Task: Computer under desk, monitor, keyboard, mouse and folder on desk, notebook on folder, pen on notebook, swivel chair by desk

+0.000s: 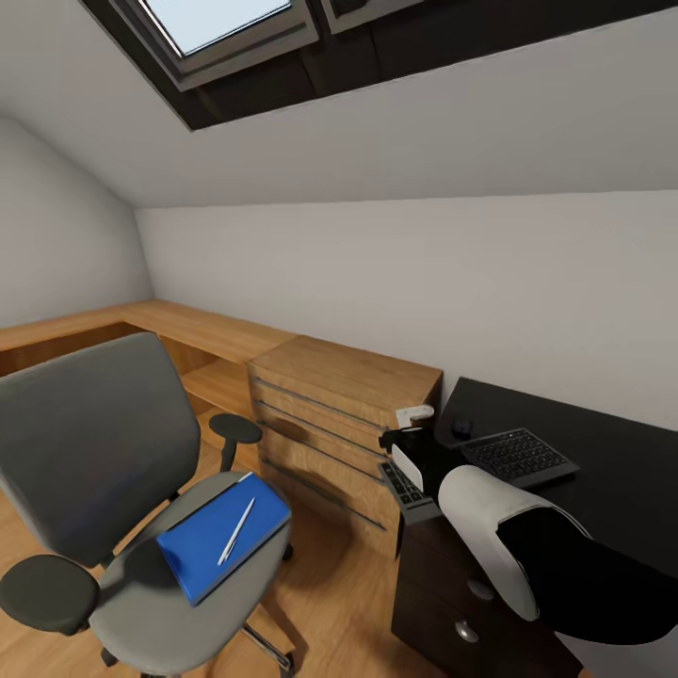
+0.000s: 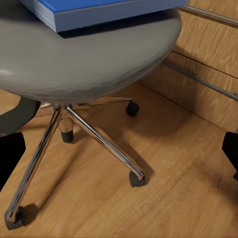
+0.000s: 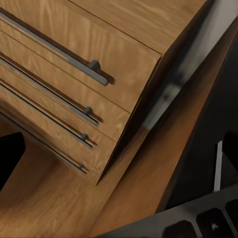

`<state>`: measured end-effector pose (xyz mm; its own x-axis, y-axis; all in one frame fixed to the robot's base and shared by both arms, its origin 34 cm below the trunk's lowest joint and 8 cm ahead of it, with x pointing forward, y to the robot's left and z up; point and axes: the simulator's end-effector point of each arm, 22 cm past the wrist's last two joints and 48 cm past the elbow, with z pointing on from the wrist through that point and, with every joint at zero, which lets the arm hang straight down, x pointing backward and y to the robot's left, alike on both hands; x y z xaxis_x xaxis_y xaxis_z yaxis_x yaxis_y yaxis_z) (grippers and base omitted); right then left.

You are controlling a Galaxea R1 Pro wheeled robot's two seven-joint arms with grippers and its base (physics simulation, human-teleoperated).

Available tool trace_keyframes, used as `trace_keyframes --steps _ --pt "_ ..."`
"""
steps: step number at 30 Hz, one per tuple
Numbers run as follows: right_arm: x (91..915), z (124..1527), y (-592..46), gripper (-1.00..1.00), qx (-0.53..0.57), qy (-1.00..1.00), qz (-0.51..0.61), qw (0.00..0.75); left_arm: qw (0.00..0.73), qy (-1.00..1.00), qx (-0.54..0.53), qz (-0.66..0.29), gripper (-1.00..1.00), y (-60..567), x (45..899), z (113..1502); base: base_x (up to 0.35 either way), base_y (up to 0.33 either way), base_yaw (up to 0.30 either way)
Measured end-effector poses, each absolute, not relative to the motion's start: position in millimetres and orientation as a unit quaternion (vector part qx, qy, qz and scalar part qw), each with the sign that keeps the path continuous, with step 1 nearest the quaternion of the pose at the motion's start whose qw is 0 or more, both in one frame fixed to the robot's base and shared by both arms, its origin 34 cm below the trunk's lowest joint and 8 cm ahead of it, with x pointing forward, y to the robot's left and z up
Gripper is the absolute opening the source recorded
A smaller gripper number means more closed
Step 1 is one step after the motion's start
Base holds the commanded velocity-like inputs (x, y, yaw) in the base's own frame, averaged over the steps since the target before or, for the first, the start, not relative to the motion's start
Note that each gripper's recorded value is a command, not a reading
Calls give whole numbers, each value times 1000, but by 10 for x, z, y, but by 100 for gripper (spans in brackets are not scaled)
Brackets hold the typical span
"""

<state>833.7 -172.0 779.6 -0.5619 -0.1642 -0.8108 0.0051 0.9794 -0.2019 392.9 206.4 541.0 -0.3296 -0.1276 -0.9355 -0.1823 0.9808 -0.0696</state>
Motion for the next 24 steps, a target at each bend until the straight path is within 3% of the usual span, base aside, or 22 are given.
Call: trace_keyframes --steps 24 --pt "8241 7526 -1806 100 -43 889 -110 442 571 815 -98 30 100 2120 3900 5206 0 0 0"
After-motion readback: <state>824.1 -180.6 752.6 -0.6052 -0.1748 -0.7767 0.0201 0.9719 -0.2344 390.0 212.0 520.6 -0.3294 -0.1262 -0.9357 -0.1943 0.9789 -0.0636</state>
